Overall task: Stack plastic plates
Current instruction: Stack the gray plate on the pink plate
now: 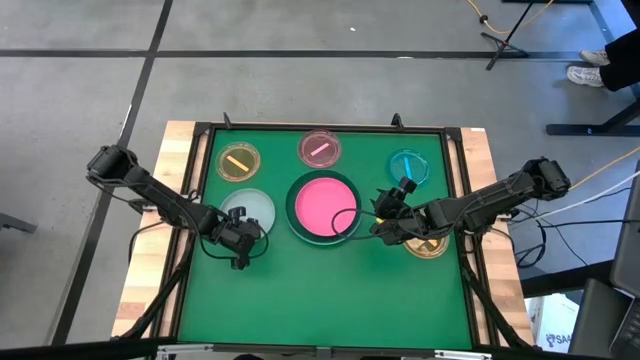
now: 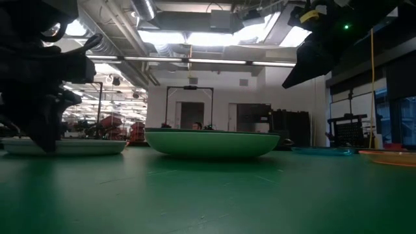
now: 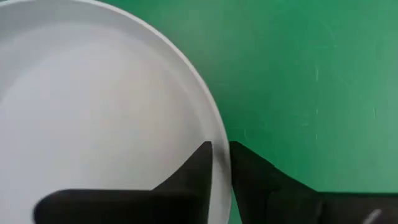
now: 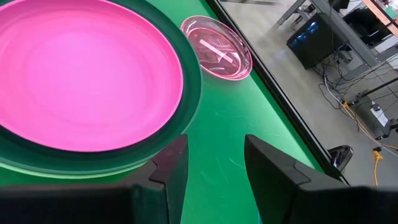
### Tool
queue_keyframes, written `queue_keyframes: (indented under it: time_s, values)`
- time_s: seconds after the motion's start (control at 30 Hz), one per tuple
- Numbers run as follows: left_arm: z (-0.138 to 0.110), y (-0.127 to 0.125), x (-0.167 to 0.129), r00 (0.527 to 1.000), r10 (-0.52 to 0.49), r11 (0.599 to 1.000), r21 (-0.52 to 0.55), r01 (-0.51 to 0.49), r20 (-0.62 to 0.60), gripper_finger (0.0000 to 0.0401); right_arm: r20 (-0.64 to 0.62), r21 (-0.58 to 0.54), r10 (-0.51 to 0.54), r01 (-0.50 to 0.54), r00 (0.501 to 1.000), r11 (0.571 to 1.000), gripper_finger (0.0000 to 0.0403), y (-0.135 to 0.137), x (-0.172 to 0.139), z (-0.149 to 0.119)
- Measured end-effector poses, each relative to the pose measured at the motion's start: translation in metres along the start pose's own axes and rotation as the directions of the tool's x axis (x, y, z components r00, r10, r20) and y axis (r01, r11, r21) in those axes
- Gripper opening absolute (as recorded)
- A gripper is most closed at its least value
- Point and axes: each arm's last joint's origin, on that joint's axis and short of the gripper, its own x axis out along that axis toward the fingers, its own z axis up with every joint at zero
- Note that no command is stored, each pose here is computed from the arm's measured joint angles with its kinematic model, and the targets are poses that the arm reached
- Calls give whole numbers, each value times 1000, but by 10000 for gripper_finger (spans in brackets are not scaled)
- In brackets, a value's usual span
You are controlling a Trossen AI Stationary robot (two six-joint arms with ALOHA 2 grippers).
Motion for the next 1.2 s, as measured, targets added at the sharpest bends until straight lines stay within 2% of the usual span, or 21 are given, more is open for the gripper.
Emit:
queue_keyframes:
  time_s: [0.2, 1.0, 1.2]
  values:
    - [0, 0, 0, 1000, 9, 1000, 26, -9, 6, 7, -3, 0, 7, -7, 1000, 1000, 147, 0, 0, 0]
    - [1, 2, -1, 998, 59, 997, 58, -60, 24, 11, -3, 0, 7, -7, 1000, 1000, 147, 0, 0, 0]
    - [8, 0, -8, 996, 84, 993, 75, -86, 29, 11, -3, 0, 8, -8, 1000, 1000, 147, 0, 0, 0]
